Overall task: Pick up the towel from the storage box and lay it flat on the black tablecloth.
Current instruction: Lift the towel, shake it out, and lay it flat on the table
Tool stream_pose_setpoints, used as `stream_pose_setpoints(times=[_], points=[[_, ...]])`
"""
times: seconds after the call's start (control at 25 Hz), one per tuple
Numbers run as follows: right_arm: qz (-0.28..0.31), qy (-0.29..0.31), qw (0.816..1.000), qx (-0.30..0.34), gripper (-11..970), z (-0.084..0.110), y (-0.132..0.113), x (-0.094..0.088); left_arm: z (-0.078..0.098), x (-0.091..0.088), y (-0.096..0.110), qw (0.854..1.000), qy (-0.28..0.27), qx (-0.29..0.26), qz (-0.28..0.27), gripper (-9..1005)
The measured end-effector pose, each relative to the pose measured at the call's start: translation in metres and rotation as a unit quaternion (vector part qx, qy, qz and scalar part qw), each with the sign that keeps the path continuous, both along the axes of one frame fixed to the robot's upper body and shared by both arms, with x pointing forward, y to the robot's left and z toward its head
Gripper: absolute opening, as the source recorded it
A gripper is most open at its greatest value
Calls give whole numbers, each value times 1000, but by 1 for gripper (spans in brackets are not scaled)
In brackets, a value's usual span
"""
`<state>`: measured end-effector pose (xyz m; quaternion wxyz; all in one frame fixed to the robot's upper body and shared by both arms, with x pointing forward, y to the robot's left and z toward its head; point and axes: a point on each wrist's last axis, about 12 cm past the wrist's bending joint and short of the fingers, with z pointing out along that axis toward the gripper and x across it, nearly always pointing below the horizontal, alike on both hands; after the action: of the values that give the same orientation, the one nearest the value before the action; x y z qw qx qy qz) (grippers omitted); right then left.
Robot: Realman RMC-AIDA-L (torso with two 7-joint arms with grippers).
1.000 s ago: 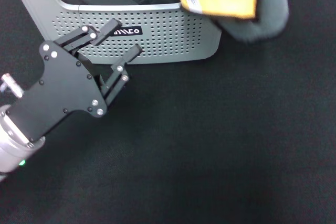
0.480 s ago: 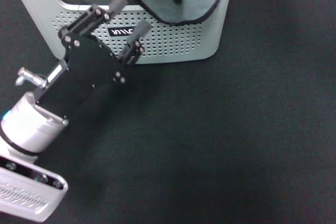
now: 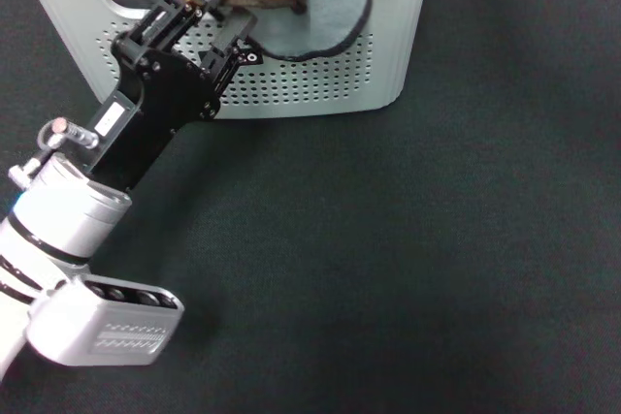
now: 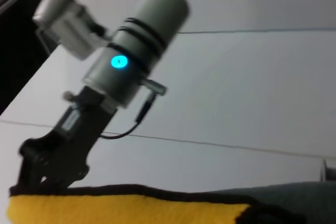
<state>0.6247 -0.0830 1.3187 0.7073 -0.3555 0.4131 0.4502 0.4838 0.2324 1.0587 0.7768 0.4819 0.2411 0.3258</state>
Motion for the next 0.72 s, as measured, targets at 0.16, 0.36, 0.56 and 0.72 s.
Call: stream_pose_setpoints(times=[0.16,0.36,0.56,0.72], points=[[4,0,1000,3,4,2,2,0,-2,1,-1,1000,-8,20,14,454],[8,0,1000,2,4,2,5,-1,-1,1,0,999,-14,24,24,451],[4,6,1000,1,5,-2,3,0,1,-1,0,999,-33,21,32,446],[-2,26,1000,8,5,-7,0,6,4,-6,0,998,-47,12,30,442]])
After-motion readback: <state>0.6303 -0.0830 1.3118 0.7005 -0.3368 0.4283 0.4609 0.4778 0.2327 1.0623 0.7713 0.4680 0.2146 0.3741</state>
